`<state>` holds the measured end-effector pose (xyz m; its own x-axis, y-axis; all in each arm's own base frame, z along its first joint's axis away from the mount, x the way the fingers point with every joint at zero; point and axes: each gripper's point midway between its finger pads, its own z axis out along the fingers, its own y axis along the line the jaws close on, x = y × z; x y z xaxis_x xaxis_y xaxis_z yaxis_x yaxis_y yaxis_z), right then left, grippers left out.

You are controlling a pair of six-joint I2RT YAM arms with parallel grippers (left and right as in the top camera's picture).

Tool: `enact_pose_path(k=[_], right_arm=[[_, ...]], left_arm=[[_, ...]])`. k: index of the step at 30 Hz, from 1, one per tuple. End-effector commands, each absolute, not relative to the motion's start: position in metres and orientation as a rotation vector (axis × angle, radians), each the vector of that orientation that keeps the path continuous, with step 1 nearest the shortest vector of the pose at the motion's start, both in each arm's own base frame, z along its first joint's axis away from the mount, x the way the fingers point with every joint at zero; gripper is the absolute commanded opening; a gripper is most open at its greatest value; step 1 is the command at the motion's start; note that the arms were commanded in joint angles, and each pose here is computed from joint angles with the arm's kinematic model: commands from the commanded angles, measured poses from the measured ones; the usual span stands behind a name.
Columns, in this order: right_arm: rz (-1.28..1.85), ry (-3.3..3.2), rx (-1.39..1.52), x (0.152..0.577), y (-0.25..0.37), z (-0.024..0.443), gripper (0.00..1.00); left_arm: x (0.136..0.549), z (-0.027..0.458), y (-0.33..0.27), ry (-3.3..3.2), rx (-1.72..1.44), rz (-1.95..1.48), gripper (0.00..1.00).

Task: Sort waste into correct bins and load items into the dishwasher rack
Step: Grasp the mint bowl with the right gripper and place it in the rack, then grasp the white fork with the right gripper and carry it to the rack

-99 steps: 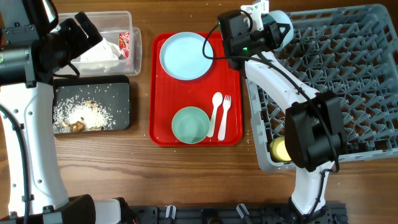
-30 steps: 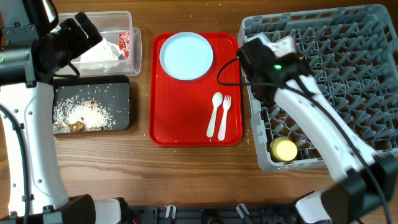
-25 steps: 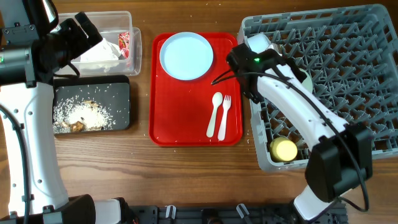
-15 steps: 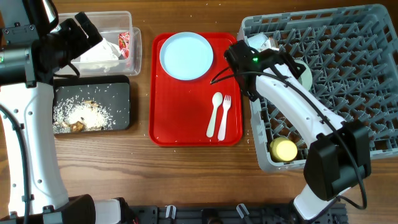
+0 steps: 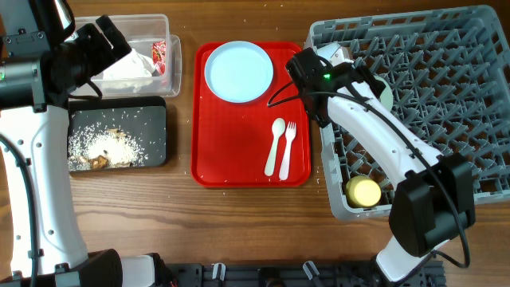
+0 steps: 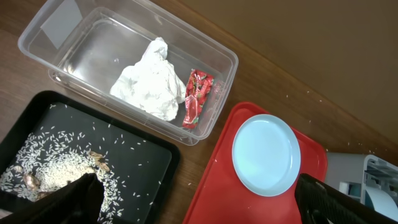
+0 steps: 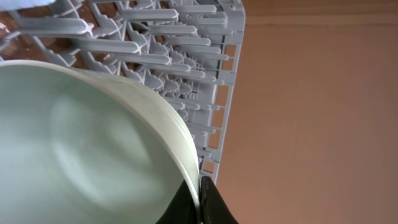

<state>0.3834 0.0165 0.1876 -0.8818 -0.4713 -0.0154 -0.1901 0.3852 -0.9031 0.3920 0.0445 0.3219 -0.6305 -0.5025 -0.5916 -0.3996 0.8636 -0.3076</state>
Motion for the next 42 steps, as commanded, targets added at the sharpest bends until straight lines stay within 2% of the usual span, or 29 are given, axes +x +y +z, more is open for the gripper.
enact_pose_path(k=[1, 5, 9, 15, 22, 23, 25, 30, 32, 34, 37, 40, 42], right_arm=[[-1.526, 2.373, -0.601, 0.386, 0.017, 0.182, 0.04], [-1.803, 2.187, -0.584, 0.385, 0.001, 0.218, 0.04], [-1.689, 2.277, -0.560, 0.381, 0.003, 0.198, 0.04], [-1.716, 2.287, -0.614, 0.372, 0.001, 0.178, 0.04], [-1.581, 2.313, -0.877, 0.366, 0.047, 0.160, 0.06], [-1.553, 2.324, -0.888, 0.365, 0.052, 0.156, 0.11], [-1.509, 2.335, -0.903, 0.364, 0.060, 0.152, 0.31], [-1.460, 2.270, -0.980, 0.359, 0.092, 0.151, 0.62], [-1.436, 2.246, -0.986, 0.359, 0.103, 0.151, 1.00], [-1.390, 2.253, -0.969, 0.361, 0.108, 0.148, 1.00], [-1.113, 2.381, -0.979, 0.361, 0.134, 0.130, 1.00], [-0.406, 2.567, -0.939, 0.354, 0.213, 0.126, 1.00], [0.191, 2.655, -1.053, 0.316, 0.277, 0.121, 1.00]], left_arm=[[0.391, 0.320, 0.050, 2.334, -0.647, -0.164, 1.00], [0.391, 0.320, 0.050, 2.334, -0.646, -0.163, 1.00], [0.391, 0.320, 0.050, 2.334, -0.646, -0.163, 1.00], [0.391, 0.320, 0.050, 2.334, -0.646, -0.163, 1.00], [0.391, 0.320, 0.050, 2.334, -0.646, -0.163, 1.00], [0.391, 0.320, 0.050, 2.334, -0.646, -0.163, 1.00], [0.391, 0.320, 0.050, 2.334, -0.646, -0.163, 1.00], [0.391, 0.320, 0.050, 2.334, -0.646, -0.163, 1.00], [0.391, 0.320, 0.050, 2.334, -0.646, -0.163, 1.00], [0.391, 0.320, 0.050, 2.334, -0.646, -0.163, 1.00], [0.391, 0.320, 0.050, 2.334, -0.646, -0.163, 1.00], [0.391, 0.320, 0.050, 2.334, -0.646, -0.163, 1.00], [0.391, 0.320, 0.050, 2.334, -0.647, -0.164, 1.00]])
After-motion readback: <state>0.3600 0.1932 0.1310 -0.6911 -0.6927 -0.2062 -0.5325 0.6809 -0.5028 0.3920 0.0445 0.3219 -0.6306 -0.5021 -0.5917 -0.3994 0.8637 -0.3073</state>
